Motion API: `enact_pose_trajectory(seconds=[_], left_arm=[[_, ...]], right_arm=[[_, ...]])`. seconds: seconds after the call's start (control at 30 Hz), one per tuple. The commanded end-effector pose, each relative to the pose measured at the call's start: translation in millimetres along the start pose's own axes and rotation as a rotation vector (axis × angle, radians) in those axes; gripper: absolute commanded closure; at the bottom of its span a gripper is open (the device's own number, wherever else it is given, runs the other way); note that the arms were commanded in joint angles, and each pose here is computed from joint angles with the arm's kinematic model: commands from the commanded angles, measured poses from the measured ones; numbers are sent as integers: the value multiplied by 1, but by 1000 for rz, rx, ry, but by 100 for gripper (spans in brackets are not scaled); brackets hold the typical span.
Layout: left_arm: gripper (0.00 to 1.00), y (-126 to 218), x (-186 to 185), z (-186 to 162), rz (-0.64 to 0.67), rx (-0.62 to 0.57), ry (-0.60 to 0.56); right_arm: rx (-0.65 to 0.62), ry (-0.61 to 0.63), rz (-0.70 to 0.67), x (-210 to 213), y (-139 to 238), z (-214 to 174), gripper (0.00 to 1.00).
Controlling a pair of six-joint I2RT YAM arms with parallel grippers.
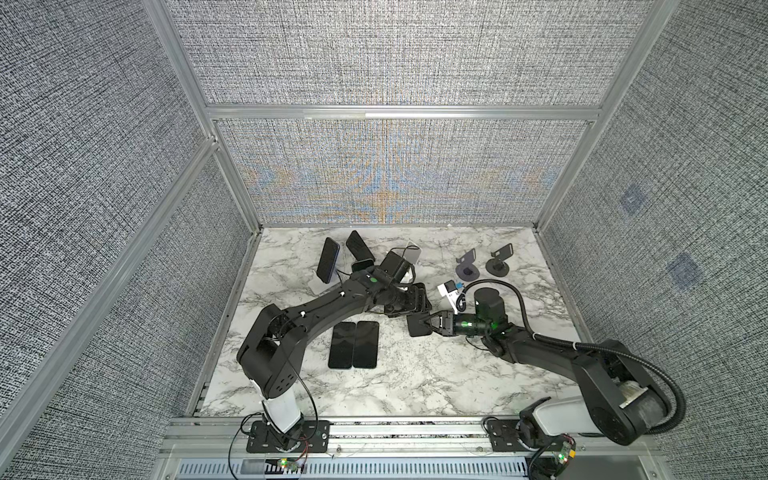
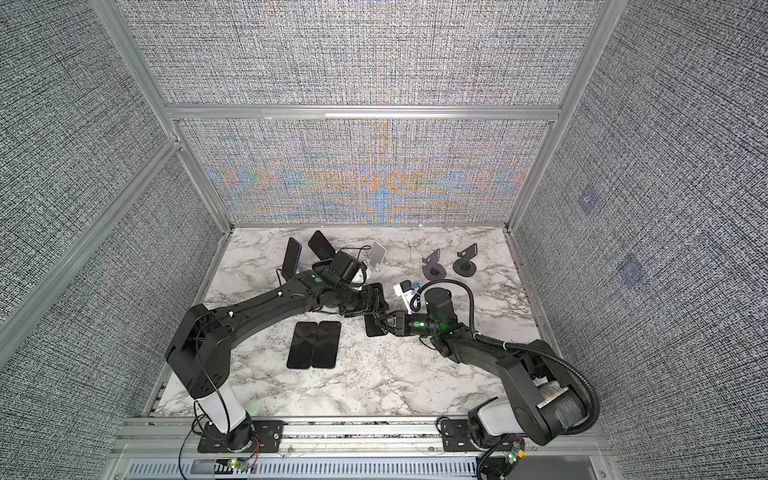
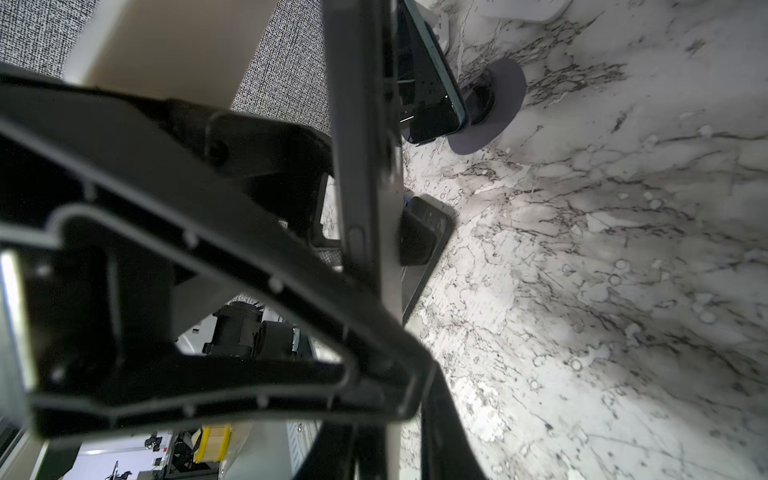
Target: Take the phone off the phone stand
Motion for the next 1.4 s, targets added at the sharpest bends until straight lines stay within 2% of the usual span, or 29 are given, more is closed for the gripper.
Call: enact_pose_trajectory(seconds=[0.0,0.23,0.6,0.77,1.07,1.37], left_arm=[[83,3,-12,3,-52,-18,-7],[76,2,-8,-2,-54,-17,-1],[30,-4,3,-12,-58,-11,27],[17,-11,8,-19,-61,5,48],[13,-23,17,-36,-39,33,70],[12,23,12,-28,51,-52,-26]], right_arm=[[-46,21,17,5,-5,11,85],[-44,-8,14,-4,-11,3,100],[-74,-77,-44,-23,-7,-14,100],[-77,-107,-72,-32,-5,-28,100],[-74,-161,-94,-44,-10,-54,100],[-95,-216,-154,-49,-15,-79,100]])
Point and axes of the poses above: each gripper's point midway between its finger pads, its own y axis back along the fingers, its own x axis along the line the jaws close on, z = x × y, the point moved 1 cm from there along y, back along the fingers
